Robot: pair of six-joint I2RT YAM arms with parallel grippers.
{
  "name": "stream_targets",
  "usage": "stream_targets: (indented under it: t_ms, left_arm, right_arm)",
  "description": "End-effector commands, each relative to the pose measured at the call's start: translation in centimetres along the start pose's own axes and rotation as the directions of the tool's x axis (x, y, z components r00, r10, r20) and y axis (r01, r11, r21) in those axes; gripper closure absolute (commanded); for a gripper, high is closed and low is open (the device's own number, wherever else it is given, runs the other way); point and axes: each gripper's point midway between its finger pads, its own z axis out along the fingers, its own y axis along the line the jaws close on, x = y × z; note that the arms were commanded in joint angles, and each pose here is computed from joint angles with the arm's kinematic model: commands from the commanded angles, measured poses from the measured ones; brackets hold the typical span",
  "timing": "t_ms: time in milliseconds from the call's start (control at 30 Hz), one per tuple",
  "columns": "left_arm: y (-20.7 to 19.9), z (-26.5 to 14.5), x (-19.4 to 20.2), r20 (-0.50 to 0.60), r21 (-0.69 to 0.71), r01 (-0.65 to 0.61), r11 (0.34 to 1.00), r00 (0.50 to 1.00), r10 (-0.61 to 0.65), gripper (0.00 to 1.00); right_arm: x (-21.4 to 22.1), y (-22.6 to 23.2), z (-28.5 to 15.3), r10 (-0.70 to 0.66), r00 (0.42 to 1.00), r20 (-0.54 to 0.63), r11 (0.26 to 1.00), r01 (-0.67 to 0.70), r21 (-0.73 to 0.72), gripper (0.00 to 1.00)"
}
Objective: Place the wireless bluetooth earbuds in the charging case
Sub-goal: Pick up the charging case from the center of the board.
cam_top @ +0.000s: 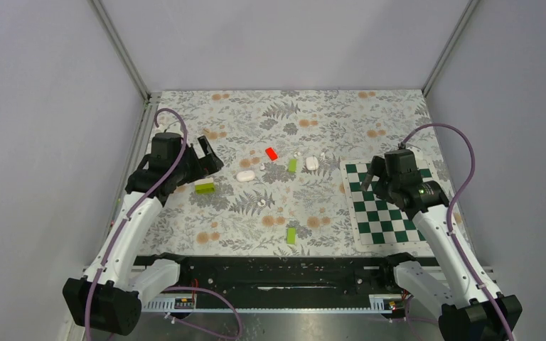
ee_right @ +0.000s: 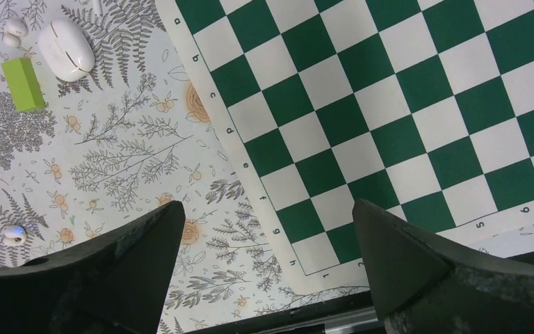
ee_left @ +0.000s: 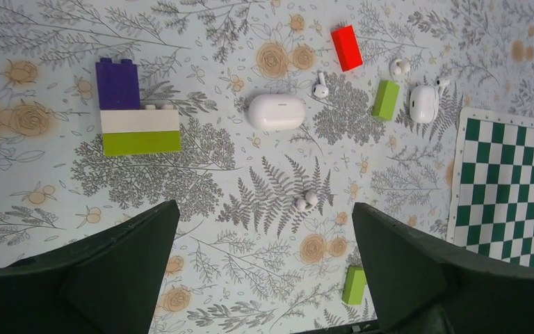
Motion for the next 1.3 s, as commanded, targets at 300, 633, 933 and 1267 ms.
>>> stream_targets:
  t_ms: [300,633,933,1267]
  left_arm:
    - [-1.3,0.2,1.0,-0.037,0.097,-0.021,0.995,0.999,0.025,0.01]
    - [-1.8,0.8,3.9,-0.106,0.116,-0.074,0.991,0.991,0.086,0.04]
    - [-4.7,0.8,14.1,-0.346,0.176,-0.158,0.972,0.914,0.211,0.05]
    - [-5.6,1.7,11.4,-0.221,0.058,-0.093,0.994,0.970,0.104,0.05]
  right_arm:
    - [0.4,1.9,0.6,0.059,0.998,0.003,0.993,-0.058,-0.103,0.01]
    - [1.5,1.6,1.1,0.058,0.998,-0.017,0.993,-0.060,-0.102,0.02]
    - [7.6,7.0,1.9,0.053,0.985,-0.165,0.924,-0.111,-0.366,0.06]
    - [11.6,10.4,0.8,-0.209,0.963,-0.168,0.908,0.127,-0.400,0.26]
